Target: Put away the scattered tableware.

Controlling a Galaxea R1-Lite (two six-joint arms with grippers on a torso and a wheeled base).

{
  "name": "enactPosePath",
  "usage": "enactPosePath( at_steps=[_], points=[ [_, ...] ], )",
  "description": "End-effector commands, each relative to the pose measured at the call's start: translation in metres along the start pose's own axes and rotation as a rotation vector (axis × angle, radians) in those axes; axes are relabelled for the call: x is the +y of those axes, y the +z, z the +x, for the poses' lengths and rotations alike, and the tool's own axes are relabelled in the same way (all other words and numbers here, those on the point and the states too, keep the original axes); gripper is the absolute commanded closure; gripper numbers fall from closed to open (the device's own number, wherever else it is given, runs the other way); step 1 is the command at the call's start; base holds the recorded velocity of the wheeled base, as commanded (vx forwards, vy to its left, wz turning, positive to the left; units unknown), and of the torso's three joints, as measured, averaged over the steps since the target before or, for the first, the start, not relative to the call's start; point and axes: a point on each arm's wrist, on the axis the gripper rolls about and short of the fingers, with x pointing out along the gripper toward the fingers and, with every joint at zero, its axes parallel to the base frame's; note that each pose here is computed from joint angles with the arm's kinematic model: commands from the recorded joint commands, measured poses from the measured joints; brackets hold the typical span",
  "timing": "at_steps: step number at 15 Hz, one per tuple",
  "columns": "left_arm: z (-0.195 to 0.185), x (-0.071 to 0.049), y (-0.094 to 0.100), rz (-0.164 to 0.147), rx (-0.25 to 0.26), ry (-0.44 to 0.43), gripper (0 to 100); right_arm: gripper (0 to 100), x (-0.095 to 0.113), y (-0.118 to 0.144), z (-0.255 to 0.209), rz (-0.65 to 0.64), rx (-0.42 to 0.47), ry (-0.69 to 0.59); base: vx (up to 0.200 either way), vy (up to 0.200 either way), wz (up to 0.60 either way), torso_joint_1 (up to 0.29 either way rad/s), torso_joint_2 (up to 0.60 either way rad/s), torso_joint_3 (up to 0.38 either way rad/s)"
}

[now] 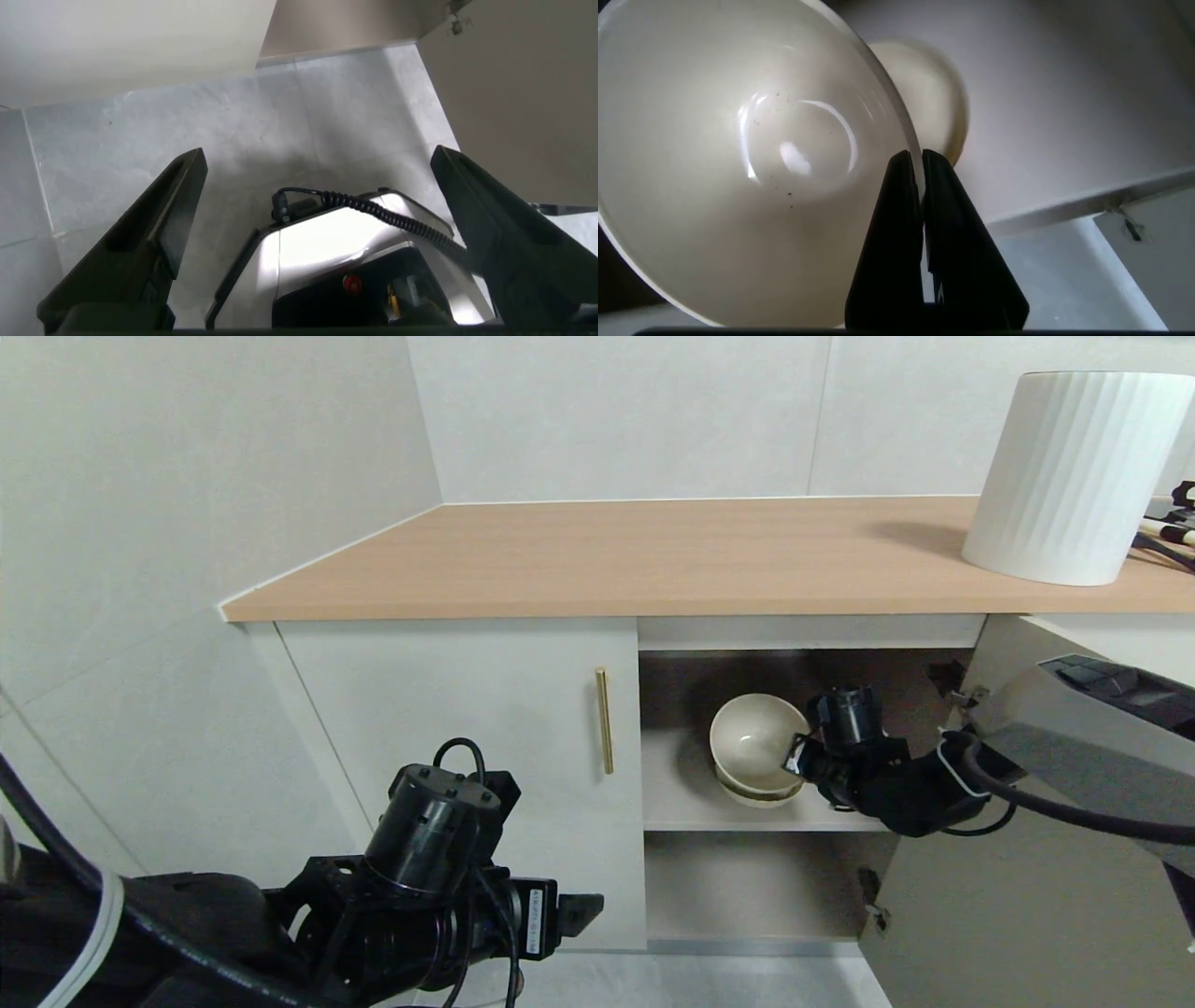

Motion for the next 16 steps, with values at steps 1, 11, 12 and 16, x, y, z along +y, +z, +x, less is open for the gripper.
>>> enactPosePath(
  at_steps=[1,11,12,16],
  points=[
    [0.000,0.000,0.000,-0.001,-0.002,0.000,0,100,-0.004,-0.002,0.013,0.006,-0.001,-0.014,0.000,0.000,0.00,0.000,0.00,0.000],
    [0.000,0.000,0.000,-0.001,0.001,0.001,0,100,-0.009,-0.011,0.035,0.002,0.011,-0.038,0.000,0.000,0.00,0.000,0.00,0.000],
    [0.000,0.000,0.000,-0.001,0.001,0.001,0,100,-0.009,-0.011,0.035,0.000,0.015,-0.041,0.000,0.000,0.00,0.000,0.00,0.000],
    [0.000,0.000,0.000,-0.001,0.001,0.001,0,100,-0.010,-0.012,0.036,-0.003,0.023,-0.047,0.000,0.000,0.00,0.000,0.00,0.000]
  ],
)
